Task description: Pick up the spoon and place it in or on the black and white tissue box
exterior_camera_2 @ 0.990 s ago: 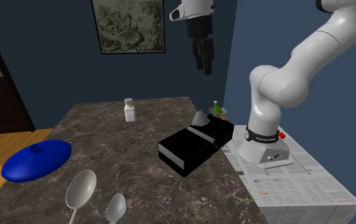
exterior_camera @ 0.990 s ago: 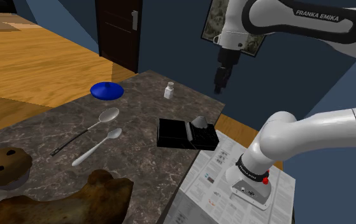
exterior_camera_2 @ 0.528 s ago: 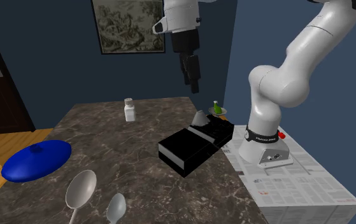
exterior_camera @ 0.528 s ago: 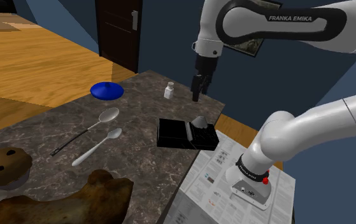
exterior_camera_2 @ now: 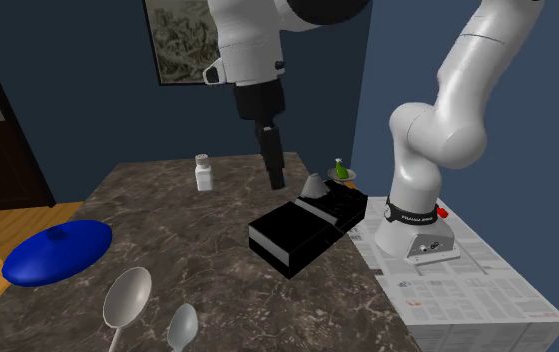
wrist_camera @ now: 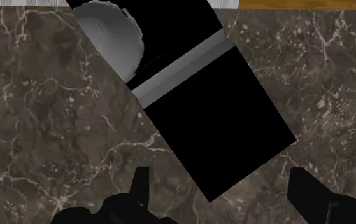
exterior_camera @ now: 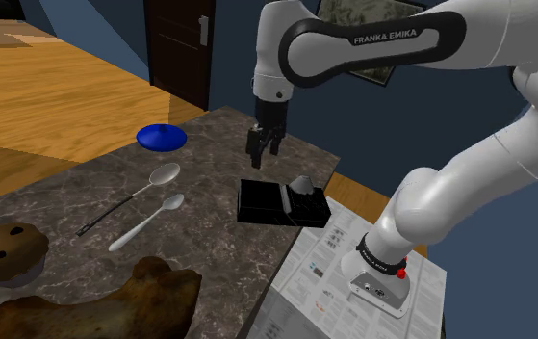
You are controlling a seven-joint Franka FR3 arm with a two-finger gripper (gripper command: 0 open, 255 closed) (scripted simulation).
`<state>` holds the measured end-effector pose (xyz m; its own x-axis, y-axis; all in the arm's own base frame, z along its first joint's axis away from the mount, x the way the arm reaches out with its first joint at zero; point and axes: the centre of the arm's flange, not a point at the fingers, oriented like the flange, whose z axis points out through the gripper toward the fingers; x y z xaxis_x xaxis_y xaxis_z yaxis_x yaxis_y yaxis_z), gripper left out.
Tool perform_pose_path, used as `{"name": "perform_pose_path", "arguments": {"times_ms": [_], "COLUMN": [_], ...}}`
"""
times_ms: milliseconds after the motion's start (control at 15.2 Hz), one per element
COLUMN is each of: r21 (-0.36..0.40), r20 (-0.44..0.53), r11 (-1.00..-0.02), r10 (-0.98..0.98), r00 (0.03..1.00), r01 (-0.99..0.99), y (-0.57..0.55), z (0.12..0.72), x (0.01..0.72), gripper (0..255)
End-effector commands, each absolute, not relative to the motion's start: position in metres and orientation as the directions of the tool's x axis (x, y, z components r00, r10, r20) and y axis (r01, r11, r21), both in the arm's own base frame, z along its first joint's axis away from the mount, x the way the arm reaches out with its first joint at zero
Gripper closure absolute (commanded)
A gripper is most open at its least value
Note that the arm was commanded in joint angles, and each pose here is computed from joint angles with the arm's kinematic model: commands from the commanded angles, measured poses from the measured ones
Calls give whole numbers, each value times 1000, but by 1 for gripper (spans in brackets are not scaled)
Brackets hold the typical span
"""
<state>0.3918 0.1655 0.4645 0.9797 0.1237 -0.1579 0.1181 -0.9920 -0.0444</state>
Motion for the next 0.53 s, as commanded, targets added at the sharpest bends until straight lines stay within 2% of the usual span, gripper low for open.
{"name": "perform_pose_path", "arguments": {"times_ms": [0, 462], "r21": [-45, -41], "r20": [-156, -156], "r11": [-992, -992], "r10": [123, 121], "r00": [980, 980], "r01": [117, 116], "y": [189, 260], "z": [454, 417], "x": [404, 451], "gripper": [0, 0]}}
